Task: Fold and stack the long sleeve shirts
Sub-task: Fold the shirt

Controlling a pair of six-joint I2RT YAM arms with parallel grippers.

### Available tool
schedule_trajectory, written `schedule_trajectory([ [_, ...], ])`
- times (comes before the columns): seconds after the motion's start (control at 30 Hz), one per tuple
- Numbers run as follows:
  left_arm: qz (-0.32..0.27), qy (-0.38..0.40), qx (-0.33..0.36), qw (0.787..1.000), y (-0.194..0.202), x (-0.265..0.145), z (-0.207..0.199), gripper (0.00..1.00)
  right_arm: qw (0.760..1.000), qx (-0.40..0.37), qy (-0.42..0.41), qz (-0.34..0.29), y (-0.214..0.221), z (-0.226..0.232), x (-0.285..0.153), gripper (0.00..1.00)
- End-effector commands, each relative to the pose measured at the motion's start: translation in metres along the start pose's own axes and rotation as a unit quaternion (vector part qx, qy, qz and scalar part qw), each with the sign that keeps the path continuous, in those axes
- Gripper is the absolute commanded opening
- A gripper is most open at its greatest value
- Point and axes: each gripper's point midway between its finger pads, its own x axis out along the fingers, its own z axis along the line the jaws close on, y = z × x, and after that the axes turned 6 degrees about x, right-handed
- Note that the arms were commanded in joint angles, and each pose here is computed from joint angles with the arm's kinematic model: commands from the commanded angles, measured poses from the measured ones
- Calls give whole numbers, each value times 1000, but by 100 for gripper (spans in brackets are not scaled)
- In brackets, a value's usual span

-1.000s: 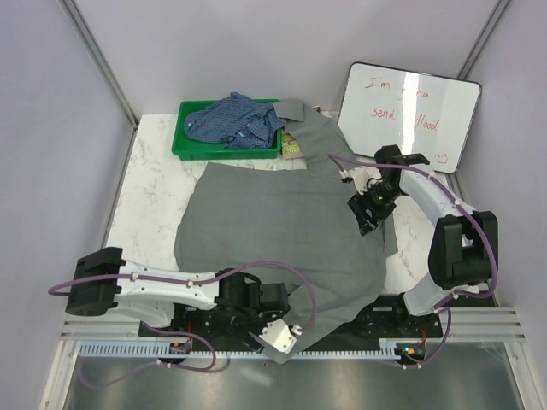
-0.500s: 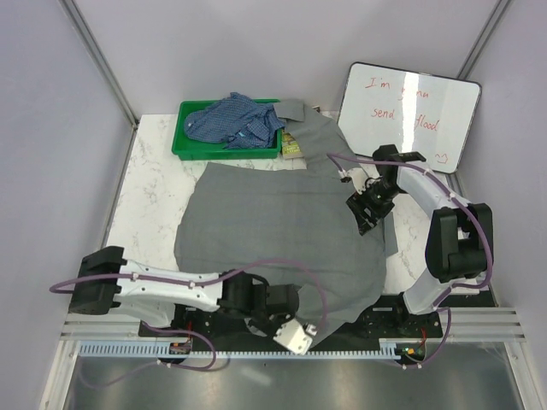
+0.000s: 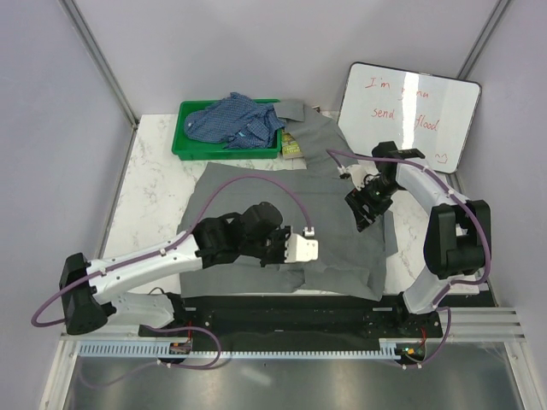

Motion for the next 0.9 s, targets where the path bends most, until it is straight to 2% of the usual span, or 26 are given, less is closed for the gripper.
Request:
schedule_trajectory([
  [0.0, -14, 56, 10, 998, 8, 4, -48, 2, 1000, -8, -7, -20, -14, 0, -4, 75],
  [0.1, -21, 120, 75, 990, 12, 9, -107, 2, 1000, -8, -8, -17, -12, -1, -3, 75],
  [0.2, 16, 124, 40, 991, 30, 24, -115, 2, 1000, -9, -7, -14, -11, -1, -2, 75],
  [0.3, 1, 134, 23, 991, 32, 30, -119, 2, 1000, -11, -9, -9, -7, 0, 0, 75],
  [0.37, -15, 168, 14, 986, 28, 30, -132, 2, 1000, -11, -16, -6, -6, 2, 2, 75],
  [0.43, -11, 175, 8, 984, 30, 34, -136, 2, 999, -11, -33, -6, -5, 7, 4, 74],
  [0.47, 3, 153, 10, 988, 37, 39, -129, 2, 999, -9, -45, -9, -6, 11, 5, 74],
  [0.57, 43, 133, 30, 990, 63, 58, -126, 11, 998, 2, -69, -4, -3, 19, 10, 71],
  [0.6, 65, 139, 33, 988, 74, 65, -129, 18, 996, 6, -89, -8, -4, 25, 11, 69],
  [0.67, 72, 144, 34, 986, 77, 72, -129, 22, 993, 13, -113, -7, -3, 34, 12, 68],
  [0.7, 71, 148, 36, 986, 76, 73, -130, 18, 992, 16, -127, -9, -4, 39, 13, 66],
  [0.77, 61, 148, 34, 986, 72, 73, -130, 4, 989, 15, -146, 0, -1, 50, 18, 64],
  [0.87, 25, 160, 29, 986, 50, 58, -130, 2, 986, 17, -166, 3, -1, 58, 23, 63],
])
